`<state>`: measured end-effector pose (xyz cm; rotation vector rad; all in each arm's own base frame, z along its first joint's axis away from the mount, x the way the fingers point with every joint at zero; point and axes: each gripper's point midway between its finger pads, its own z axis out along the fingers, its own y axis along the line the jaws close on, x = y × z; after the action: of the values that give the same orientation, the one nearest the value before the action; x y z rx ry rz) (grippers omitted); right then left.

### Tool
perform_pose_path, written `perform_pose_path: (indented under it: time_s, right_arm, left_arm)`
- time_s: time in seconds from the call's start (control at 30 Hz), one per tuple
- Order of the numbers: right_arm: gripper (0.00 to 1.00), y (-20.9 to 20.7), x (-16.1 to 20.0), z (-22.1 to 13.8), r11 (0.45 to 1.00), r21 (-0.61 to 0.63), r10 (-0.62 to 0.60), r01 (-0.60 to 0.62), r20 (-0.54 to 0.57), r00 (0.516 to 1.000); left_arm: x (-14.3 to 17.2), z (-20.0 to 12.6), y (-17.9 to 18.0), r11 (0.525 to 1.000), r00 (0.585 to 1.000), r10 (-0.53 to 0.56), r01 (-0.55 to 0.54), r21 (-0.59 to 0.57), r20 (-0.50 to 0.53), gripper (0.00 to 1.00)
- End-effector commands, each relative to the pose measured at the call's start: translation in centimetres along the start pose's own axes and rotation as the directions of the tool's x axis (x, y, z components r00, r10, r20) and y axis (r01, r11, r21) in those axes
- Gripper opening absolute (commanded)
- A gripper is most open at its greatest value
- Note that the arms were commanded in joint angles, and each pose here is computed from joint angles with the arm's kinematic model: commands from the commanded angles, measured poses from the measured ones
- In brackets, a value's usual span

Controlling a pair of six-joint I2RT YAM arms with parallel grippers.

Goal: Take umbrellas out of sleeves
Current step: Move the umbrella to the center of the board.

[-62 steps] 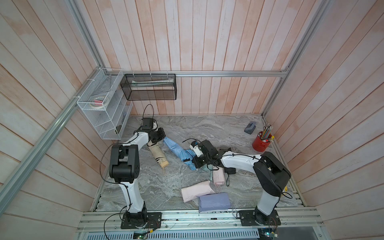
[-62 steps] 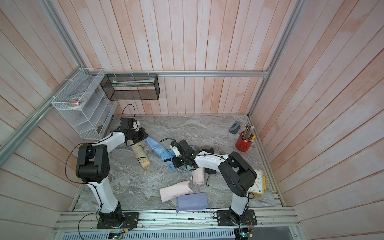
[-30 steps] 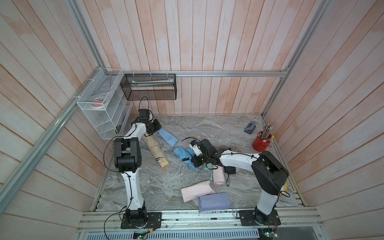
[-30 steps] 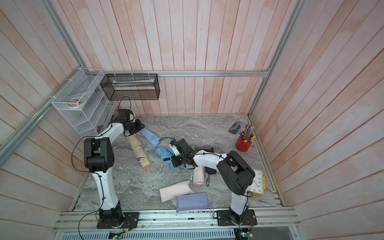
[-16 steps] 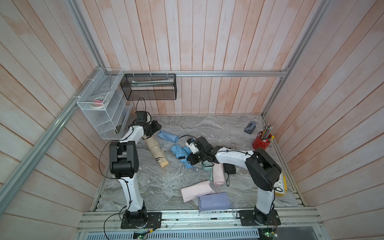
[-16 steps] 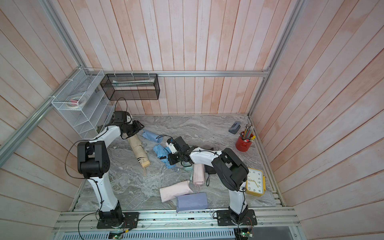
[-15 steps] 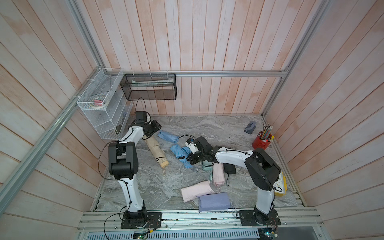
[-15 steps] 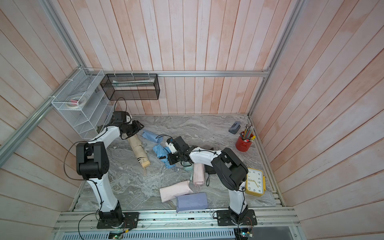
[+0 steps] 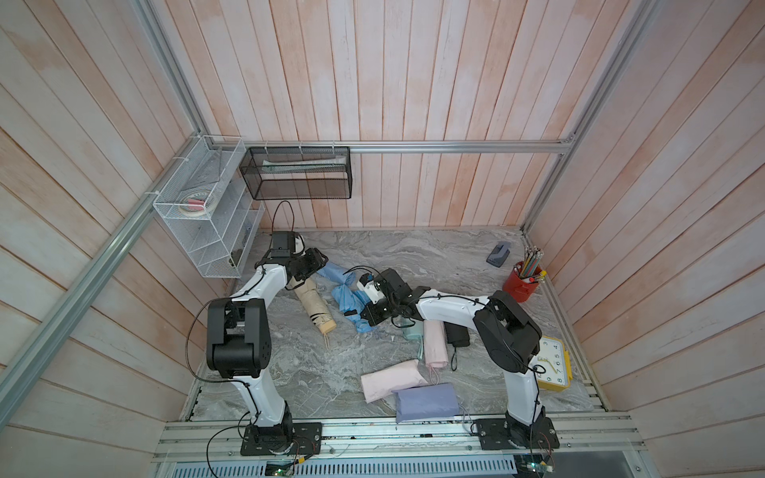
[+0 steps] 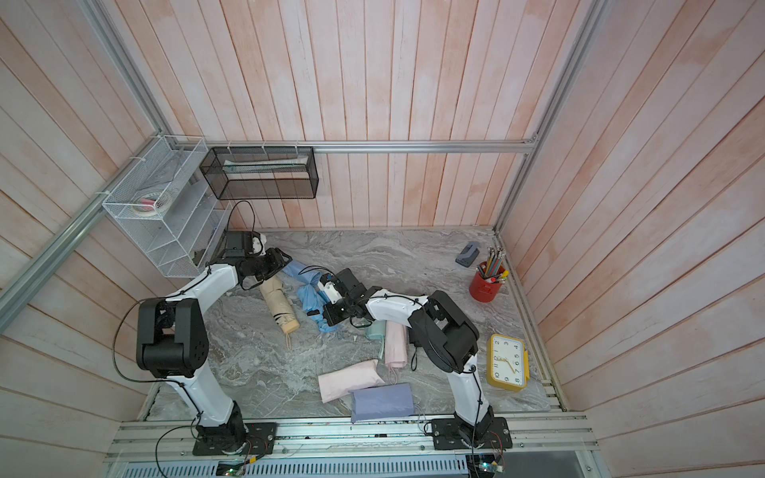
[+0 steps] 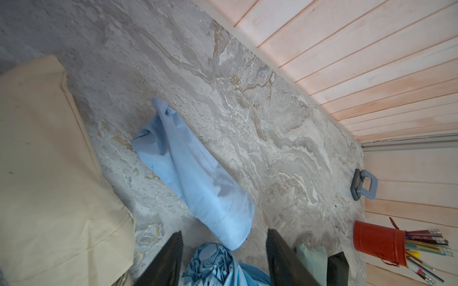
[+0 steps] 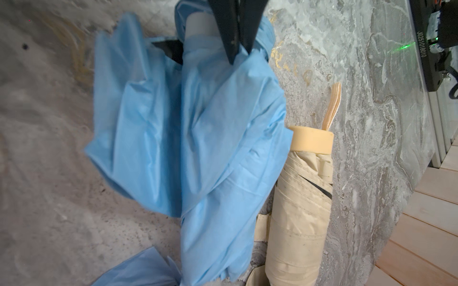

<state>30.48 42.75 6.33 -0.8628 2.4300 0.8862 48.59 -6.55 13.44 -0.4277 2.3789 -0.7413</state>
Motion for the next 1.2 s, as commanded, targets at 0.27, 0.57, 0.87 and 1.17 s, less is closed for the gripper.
perform_pose_path:
  time_s: [0.27, 0.57, 0.87, 1.17]
  right_arm:
    - [0.21, -0.5, -0.8, -3.5, 0.999, 0.054, -0.007, 0.006, 0.030, 1.000]
    - [0.31, -3.4, -0.9, -8.6, 0.989, 0.127, 0.059, -0.072, 0.101, 0.993]
    - [0.39, -9.8, 3.2, -11.6, 0.941, 0.232, 0.221, -0.247, 0.134, 0.966]
    - [0.42, -12.0, 5.4, -10.8, 0.912, 0.300, 0.263, -0.279, 0.095, 0.960]
  left_arm:
    - [2.5, -1.2, -2.3, 0.997, 0.998, 0.059, -0.058, 0.056, -0.017, 0.57]
    - [5.7, -1.7, -5.0, 0.988, 0.990, 0.132, -0.127, 0.089, -0.053, 0.57]
    - [10.1, 0.3, -9.9, 0.957, 0.959, 0.250, -0.226, 0.180, -0.130, 0.57]
    - [12.8, 2.5, -14.0, 0.923, 0.928, 0.323, -0.267, 0.276, -0.183, 0.57]
